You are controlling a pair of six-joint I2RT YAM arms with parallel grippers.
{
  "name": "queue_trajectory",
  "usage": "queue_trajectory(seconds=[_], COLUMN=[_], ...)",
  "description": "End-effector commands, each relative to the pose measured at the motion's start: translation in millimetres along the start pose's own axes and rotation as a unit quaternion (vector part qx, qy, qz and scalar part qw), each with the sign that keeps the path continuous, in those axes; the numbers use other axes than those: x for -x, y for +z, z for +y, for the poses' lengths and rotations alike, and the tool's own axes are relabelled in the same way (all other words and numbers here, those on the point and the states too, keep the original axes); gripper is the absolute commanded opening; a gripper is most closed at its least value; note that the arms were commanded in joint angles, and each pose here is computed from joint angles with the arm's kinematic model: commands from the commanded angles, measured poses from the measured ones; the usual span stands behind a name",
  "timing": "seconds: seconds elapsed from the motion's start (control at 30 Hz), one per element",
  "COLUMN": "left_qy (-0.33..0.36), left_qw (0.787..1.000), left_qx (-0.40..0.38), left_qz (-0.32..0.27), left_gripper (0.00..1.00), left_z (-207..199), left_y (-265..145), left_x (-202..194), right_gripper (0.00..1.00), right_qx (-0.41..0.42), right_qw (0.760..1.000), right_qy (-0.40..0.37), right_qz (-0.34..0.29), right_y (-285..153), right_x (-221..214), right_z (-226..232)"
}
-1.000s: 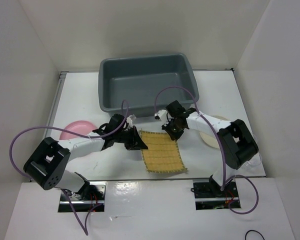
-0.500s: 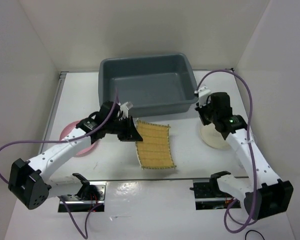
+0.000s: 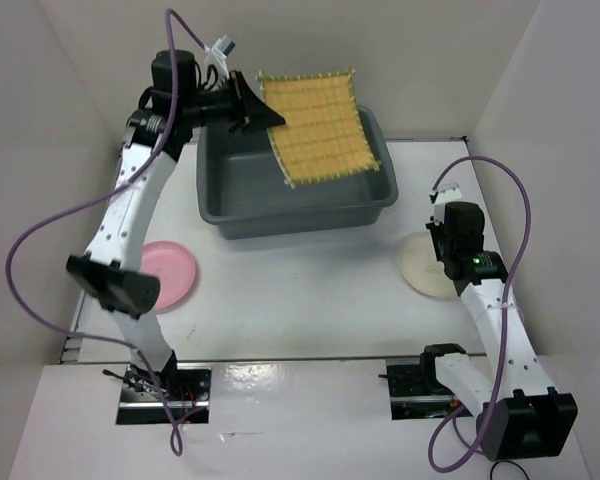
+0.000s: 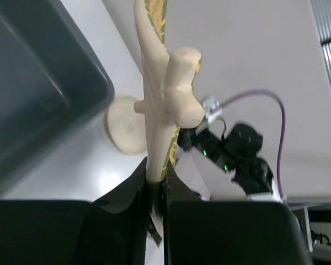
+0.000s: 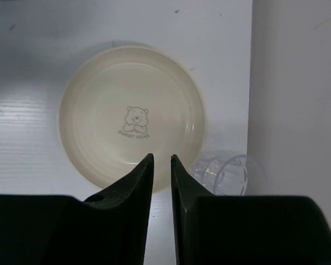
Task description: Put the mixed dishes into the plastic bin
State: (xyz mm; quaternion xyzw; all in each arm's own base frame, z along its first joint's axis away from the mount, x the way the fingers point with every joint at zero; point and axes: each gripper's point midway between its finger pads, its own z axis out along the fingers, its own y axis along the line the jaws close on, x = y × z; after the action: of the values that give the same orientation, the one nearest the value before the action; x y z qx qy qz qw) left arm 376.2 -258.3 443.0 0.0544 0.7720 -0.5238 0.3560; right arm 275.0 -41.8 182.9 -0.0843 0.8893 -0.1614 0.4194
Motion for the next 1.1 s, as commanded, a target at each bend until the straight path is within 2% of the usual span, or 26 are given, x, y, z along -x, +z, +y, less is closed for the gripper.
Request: queue_trajectory(seconds=[0.0,0.03,0.07,0.13,0.17,0.2,0.27,0.43,0.6,0.73,0.87,1.0,1.07], left_qy=[-0.036,-0.079,-0.036,-0.031,-0.057,-0.035,-0.091,-0.114,-0.120,-0.151,-0.155,-0.174,-0.172], left_qw=[0.999,0.996,0.999,0.999,0.997,0.998,0.994,0.992,0.989,0.982,0.980,0.974,0.974], left_qx=[-0.014,0.011,-0.010,-0.014,-0.016,-0.040,-0.035,0.008,0.033,0.055,0.070,0.074,0.072], left_qz=[0.020,0.049,0.025,0.027,0.047,0.025,0.050,0.057,0.073,0.099,0.106,0.127,0.131], left_gripper=[0.00,0.00,0.00,0.00,0.00,0.00,0.00,0.00,0.00,0.00,0.00,0.07,0.17], left_z=[40,86,64,78,118,105,155,214,252,295,312,332,328], left_y=[28,54,51,65,90,80,102,126,144,163,172,182,185], left_x=[29,24,46,52,45,59,48,30,8,-24,-37,-61,-64], right_gripper=[0.24,0.25,0.25,0.25,0.25,0.25,0.25,0.25,0.25,0.25,0.25,0.25,0.26], right_qx=[-0.048,-0.047,-0.047,-0.045,-0.045,-0.044,-0.043,-0.040,-0.029,-0.026,-0.025,-0.025,-0.020], right_qw=[0.999,0.999,0.999,0.999,0.999,0.999,0.999,0.999,0.999,0.999,0.999,0.999,0.999], right_qy=[0.023,0.021,0.021,0.020,0.020,0.018,0.017,0.014,0.011,0.009,0.007,0.007,0.006], right_qz=[-0.008,-0.003,-0.003,0.002,0.002,0.007,0.011,0.021,0.028,0.037,0.041,0.041,0.044], right_y=[0,3,3,5,5,7,9,13,18,22,23,23,25], right_x=[2,1,1,-1,-1,-2,-3,-7,-9,-12,-13,-13,-14], right_z=[-18,-17,-17,-16,-16,-15,-15,-13,-8,-6,-5,-5,-2])
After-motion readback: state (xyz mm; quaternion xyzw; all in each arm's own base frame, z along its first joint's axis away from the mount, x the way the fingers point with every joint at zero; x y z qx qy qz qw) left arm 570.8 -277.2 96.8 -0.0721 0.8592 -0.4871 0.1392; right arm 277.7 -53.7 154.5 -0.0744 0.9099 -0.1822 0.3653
